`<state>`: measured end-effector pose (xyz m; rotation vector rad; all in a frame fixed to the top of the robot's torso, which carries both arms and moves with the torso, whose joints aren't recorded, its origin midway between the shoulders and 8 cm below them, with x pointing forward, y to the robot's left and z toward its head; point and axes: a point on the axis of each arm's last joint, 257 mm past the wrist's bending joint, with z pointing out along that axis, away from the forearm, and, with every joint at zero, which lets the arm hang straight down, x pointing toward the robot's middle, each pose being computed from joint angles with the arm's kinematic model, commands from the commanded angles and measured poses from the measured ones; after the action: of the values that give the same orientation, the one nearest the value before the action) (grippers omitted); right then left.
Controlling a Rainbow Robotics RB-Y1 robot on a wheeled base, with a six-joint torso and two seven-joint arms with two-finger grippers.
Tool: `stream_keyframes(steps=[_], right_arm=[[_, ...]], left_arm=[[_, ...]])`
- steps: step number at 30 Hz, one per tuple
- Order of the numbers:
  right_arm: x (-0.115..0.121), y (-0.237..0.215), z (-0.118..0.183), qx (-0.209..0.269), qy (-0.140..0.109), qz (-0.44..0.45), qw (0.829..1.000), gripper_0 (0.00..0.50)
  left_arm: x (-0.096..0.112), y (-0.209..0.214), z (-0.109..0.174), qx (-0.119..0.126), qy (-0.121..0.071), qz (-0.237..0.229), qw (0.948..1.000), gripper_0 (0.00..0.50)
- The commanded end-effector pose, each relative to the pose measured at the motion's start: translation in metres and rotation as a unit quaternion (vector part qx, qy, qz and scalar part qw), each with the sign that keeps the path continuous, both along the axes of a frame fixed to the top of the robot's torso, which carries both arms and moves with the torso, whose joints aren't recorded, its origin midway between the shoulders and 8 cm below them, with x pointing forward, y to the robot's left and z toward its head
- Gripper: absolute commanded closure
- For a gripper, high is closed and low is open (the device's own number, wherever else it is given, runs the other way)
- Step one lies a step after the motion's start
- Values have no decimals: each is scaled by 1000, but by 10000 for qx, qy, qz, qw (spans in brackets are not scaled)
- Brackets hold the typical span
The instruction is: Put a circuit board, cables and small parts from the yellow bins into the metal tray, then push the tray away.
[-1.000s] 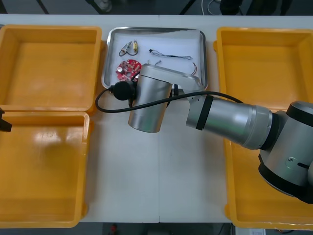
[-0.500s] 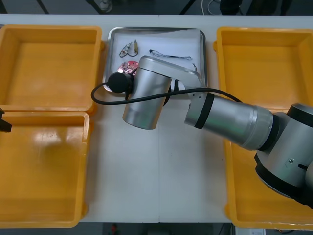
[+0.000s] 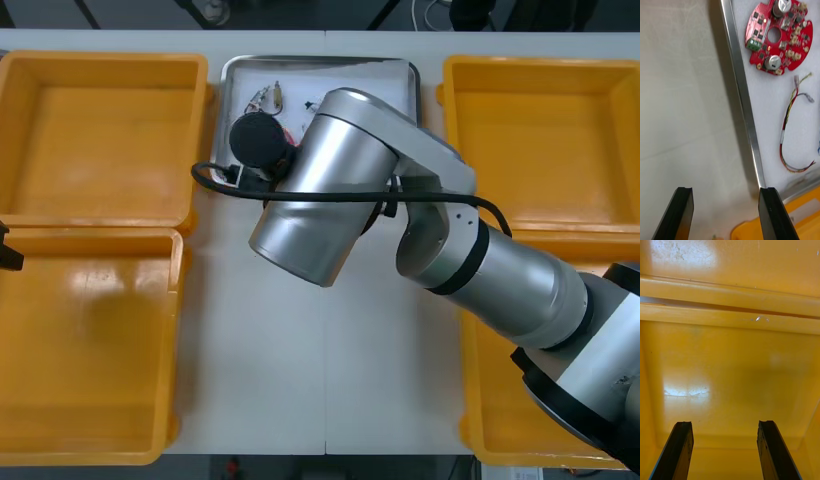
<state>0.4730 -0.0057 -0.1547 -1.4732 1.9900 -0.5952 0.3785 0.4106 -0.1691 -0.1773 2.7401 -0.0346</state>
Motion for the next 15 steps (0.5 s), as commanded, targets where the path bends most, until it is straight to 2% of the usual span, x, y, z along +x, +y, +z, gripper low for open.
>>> stream_keyframes(steps=[1,5,10,15], right_arm=[[-22,-6,20,727,299,-191,9967,0],[-24,-16,39,1477,351,-370,9877,0],[-24,-37,57,2430,333,-964,9646,0],[-23,-84,47,3005,339,-1879,9345,0]], left_arm=[[1,3,8,116,-192,-172,9996,0],[1,3,8,116,-192,-172,9996,0],[1,3,8,116,-192,-172,9996,0],[1,3,8,116,-192,-172,9996,0]])
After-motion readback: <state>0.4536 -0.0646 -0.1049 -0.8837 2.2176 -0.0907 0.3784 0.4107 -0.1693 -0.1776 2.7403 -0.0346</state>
